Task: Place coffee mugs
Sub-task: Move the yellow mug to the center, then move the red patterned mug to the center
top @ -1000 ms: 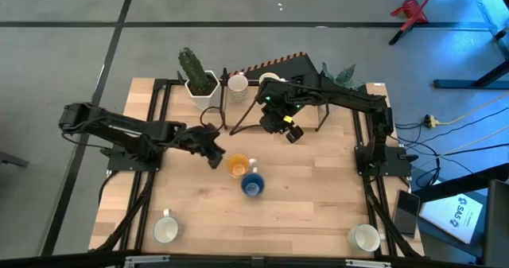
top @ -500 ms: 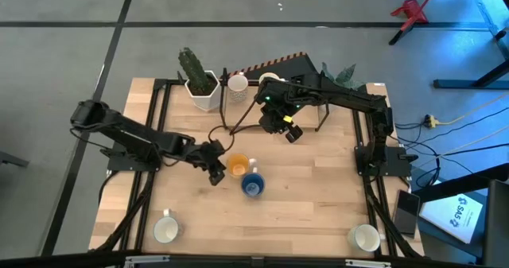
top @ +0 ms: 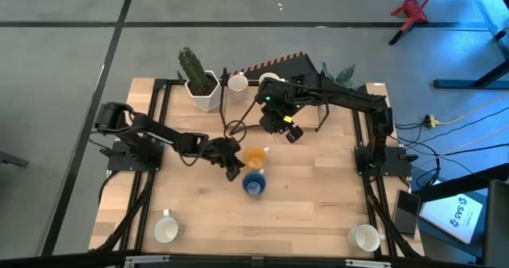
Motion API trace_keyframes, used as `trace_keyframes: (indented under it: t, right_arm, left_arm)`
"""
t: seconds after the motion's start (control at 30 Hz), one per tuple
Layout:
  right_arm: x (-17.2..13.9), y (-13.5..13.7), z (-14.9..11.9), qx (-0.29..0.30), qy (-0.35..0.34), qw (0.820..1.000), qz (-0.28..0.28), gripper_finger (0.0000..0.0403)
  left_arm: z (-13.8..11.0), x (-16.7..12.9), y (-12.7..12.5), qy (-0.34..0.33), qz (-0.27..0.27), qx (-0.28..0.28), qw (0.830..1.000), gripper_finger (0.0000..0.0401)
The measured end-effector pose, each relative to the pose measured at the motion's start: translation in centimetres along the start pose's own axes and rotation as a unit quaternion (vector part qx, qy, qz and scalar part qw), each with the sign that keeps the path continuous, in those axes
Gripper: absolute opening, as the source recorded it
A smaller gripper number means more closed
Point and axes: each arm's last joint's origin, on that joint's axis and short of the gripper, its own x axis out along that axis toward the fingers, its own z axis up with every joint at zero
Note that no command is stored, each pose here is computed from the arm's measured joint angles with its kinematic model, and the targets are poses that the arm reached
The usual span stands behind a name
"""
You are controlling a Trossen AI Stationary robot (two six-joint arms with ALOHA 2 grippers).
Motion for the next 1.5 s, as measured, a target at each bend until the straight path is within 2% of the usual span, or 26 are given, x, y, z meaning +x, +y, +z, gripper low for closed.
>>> trace_keyframes:
  t: [0.27, 0.4, 0.57, 0.8, 1.0, 1.13, 1.27, 1.33, 1.5]
  right_arm:
    - [0.0, 0.1, -0.1, 0.005, 0.005, 1.0, 0.006, 0.0151]
    - [0.0, 0.1, -0.1, 0.005, 0.005, 1.0, 0.006, 0.0151]
    - [0.0, 0.1, -0.1, 0.002, 0.005, 1.0, 0.006, 0.0151]
    - [0.0, 0.2, -0.1, -0.009, 0.006, 1.0, 0.007, 0.0151]
    - [0.0, 0.2, -0.1, -0.022, 0.006, 1.0, 0.007, 0.0151]
    - [0.0, 0.1, -0.1, -0.024, 0.004, 1.0, 0.005, 0.0151]
    - [0.0, 0.1, -0.1, -0.024, 0.004, 1.0, 0.005, 0.0151]
    - [0.0, 0.1, -0.1, -0.024, 0.004, 1.0, 0.005, 0.0151]
    - [0.0, 0.1, -0.1, -0.023, 0.004, 1.0, 0.005, 0.0151]
  left_arm:
    - [1.2, 2.3, 1.5, -0.06, -0.029, -0.012, 0.998, 0.0]
    - [1.7, 1.9, 1.7, -0.04, -0.058, -0.022, 0.997, 0.0]
    - [1.9, -1.8, 0.0, 0.024, -0.094, -0.048, 0.994, 0.0]
    - [-1.4, -9.6, -3.1, 0.14, -0.078, -0.087, 0.983, 0.0]
    - [-4.0, -16.0, -6.9, 0.183, -0.051, -0.136, 0.972, 0.0]
    - [-4.1, -19.6, -9.7, 0.201, -0.028, -0.12, 0.972, 0.0]
    - [-4.5, -21.1, -11.9, 0.223, 0.003, -0.079, 0.972, 0.0]
    - [-4.9, -21.3, -12.8, 0.239, -0.001, -0.064, 0.969, 0.0002]
    - [-7.0, -20.9, -13.4, 0.306, 0.014, -0.054, 0.95, 0.0033]
